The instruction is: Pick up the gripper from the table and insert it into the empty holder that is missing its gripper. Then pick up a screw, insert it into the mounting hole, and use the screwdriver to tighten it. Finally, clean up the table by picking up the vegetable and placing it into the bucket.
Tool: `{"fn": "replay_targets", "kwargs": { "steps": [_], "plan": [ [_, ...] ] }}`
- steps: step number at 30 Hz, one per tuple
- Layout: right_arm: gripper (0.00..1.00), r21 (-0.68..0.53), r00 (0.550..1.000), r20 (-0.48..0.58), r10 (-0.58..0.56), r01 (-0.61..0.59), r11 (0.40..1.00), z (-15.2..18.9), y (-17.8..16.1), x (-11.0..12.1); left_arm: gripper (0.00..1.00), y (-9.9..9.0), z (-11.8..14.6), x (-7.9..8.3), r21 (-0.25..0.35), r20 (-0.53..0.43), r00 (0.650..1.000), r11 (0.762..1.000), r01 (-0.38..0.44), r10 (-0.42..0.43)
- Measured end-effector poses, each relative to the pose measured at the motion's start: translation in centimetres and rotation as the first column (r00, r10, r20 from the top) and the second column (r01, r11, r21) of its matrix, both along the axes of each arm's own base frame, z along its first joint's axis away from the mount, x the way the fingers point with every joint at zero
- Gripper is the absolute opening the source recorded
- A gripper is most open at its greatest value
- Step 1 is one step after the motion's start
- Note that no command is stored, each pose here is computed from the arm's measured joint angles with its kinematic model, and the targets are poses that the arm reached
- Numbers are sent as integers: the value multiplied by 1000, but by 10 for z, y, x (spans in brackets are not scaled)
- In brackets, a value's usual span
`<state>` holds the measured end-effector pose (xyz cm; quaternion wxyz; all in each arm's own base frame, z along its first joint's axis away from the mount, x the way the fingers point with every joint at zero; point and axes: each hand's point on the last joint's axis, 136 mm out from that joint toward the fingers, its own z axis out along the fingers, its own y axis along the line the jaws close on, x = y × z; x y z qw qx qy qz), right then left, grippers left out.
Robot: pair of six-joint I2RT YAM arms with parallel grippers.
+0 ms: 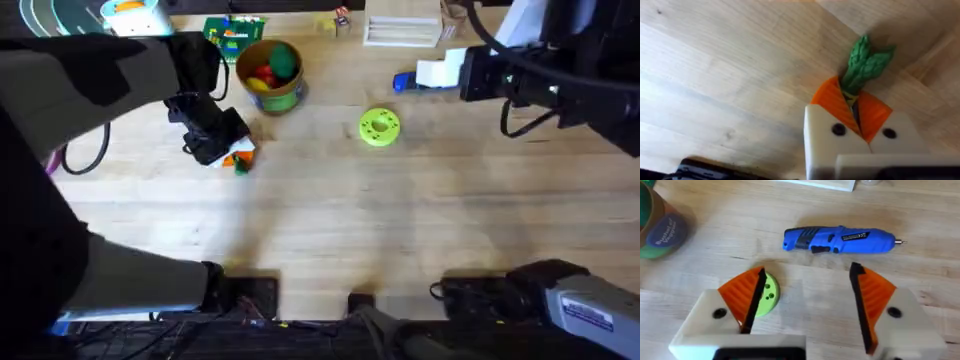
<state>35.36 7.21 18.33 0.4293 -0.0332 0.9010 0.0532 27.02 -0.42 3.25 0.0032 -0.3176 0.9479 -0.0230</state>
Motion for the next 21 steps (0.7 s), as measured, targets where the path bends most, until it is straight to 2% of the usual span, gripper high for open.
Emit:
{"fn": "replay_targets", "kwargs": {
  "steps": [4, 7, 11, 15, 18, 21],
  "plan": [
    [992, 0, 1000, 0, 0, 0, 1000, 0, 0, 0, 21, 0, 9, -20, 1, -66, 998, 1000, 0, 0],
    [992, 1, 1000, 0, 1, -1, 1000, 0, 0, 0, 21, 3, 38, -19, 16, -33, 999, 1000, 0, 0],
    [992, 1, 1000, -1, 2, -2, 1000, 0, 0, 0, 20, 6, 100, 14, 39, 173, 985, 999, 3, -9],
    [992, 2, 1000, -1, 2, -2, 1000, 0, 0, 0, 20, 7, 159, 45, 51, 394, 918, 999, 10, -29],
    [992, 1, 1000, -1, 2, -2, 1000, 0, 0, 0, 19, 4, 176, 62, 40, 486, 873, 999, 17, -34],
    [992, 2, 1000, -1, 2, -2, 1000, 0, 0, 0, 19, -5, 176, 76, 13, 517, 855, 999, 41, -42]
  ]
}}
